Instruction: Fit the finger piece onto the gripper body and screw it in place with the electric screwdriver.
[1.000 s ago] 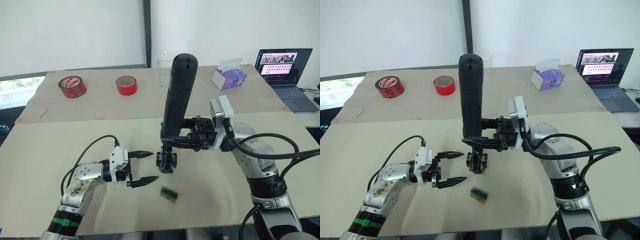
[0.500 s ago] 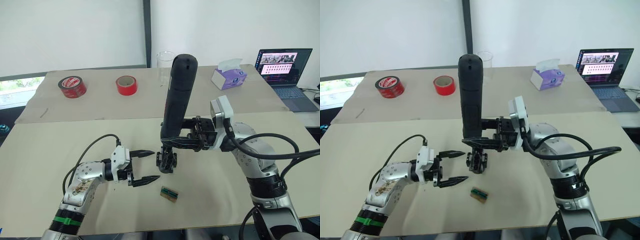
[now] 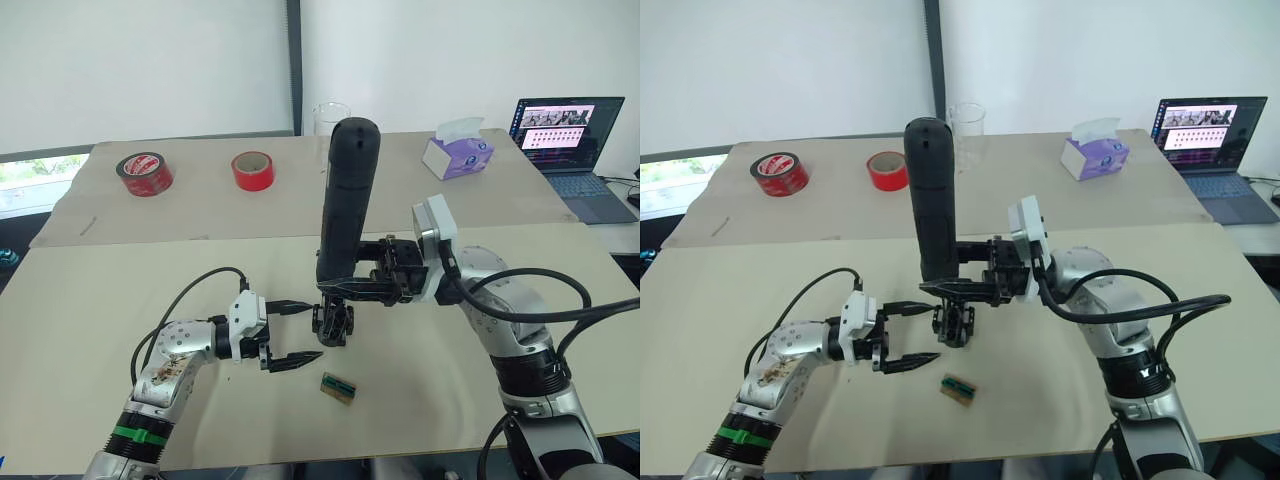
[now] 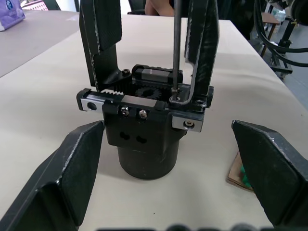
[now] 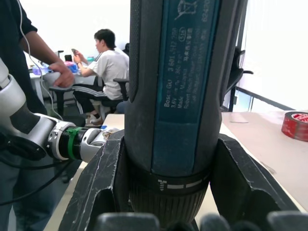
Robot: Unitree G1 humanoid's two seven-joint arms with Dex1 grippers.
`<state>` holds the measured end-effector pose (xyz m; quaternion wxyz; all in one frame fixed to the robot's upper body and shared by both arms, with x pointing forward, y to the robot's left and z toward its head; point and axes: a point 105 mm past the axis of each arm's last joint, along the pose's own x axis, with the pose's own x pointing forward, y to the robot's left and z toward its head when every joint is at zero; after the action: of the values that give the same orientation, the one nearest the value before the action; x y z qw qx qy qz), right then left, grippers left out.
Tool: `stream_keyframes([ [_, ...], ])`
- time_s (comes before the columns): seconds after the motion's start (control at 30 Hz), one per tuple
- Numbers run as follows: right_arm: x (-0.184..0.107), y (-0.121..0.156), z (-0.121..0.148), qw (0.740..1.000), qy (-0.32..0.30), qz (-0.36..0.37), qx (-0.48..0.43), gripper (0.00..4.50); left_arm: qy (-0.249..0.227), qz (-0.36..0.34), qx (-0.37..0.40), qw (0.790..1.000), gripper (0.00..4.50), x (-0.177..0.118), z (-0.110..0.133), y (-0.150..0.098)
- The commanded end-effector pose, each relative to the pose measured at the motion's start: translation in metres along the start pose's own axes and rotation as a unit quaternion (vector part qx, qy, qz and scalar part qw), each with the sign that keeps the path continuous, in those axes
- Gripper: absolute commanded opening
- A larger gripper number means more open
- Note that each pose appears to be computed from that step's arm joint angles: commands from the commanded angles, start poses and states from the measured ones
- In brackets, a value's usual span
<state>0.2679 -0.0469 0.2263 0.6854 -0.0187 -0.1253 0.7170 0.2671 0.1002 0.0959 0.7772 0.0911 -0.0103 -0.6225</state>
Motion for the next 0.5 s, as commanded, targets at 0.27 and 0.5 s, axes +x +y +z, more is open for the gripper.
stream_keyframes([
  [0.27,0.006,0.005,0.008,1.0,-0.006,0.008,-0.029,1.92,0.0,-0.001,0.007,1.0,4.5,0.002,0.001,0.003],
  [0.5,0.003,0.006,0.005,1.0,-0.007,0.007,-0.03,1.92,0.024,-0.008,-0.006,1.0,4.5,0.008,-0.01,0.007],
])
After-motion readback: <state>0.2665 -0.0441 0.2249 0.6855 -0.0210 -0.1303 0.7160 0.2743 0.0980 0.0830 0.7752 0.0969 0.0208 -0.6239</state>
